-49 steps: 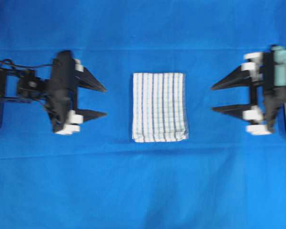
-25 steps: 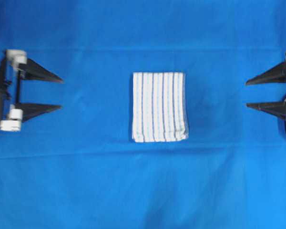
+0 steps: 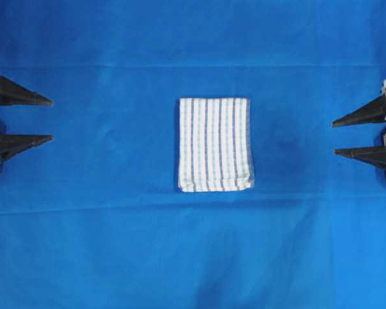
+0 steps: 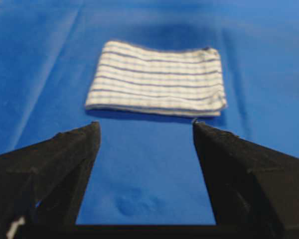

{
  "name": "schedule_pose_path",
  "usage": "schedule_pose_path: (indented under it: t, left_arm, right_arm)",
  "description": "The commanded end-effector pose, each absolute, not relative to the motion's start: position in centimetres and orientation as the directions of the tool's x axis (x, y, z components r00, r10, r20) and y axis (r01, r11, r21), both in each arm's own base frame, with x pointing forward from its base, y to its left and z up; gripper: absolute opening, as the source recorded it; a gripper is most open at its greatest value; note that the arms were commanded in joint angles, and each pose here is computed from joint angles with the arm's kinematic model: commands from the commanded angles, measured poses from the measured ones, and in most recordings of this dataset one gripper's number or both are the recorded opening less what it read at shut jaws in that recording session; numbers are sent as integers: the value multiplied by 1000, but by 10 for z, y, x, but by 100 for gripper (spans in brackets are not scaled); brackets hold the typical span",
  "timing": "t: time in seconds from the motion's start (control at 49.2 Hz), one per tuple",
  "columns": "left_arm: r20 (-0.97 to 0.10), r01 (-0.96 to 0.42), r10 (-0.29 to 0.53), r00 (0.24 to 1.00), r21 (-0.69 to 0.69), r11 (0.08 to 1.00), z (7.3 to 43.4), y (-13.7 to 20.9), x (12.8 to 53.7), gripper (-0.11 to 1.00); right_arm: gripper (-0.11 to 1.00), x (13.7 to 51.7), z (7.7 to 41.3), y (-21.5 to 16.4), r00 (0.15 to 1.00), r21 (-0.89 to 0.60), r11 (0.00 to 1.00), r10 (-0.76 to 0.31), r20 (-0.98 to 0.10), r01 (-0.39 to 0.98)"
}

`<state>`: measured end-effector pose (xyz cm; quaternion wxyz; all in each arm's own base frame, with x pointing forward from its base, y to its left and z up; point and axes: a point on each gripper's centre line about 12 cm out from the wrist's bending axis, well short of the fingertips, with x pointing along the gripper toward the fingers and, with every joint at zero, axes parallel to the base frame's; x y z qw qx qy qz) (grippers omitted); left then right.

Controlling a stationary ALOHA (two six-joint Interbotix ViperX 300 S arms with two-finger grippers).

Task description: Fold the blue towel.

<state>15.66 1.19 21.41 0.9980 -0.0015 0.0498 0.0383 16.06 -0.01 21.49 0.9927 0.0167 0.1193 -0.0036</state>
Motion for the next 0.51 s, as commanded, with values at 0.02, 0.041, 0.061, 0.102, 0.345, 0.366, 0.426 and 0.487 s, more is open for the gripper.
schedule_pose_path:
  t: [0.02,0.041,0.061,0.102,0.345,0.366,0.426,0.487]
  left_arm:
    - [-101,-80,80,992,5,997,217,13,158,69]
    - [-103,-80,80,991,5,997,217,13,158,69]
    - [-103,-80,80,991,5,997,217,13,158,69]
    - [-106,-80,80,991,5,997,216,13,158,69]
    - [-106,-80,80,991,5,997,216,13,158,69]
    - [-107,-80,80,991,5,997,216,13,158,69]
    - [-107,-80,80,991,5,997,216,13,158,69]
    - [-107,-80,80,991,5,997,216,13,158,69]
  right_arm:
    - [60,163,219,-3,974,41,999,-19,-224,29]
    - [60,163,219,-4,974,41,999,-23,-226,33]
    - [60,163,219,-4,974,41,999,-26,-226,36]
    - [60,163,219,-4,974,41,998,-28,-224,38]
    - [60,163,218,-6,973,41,998,-36,-229,47]
    - [60,163,219,-6,973,41,998,-38,-227,48]
    - [60,163,218,-7,973,42,998,-41,-229,52]
    - [60,163,218,-7,973,41,998,-44,-229,54]
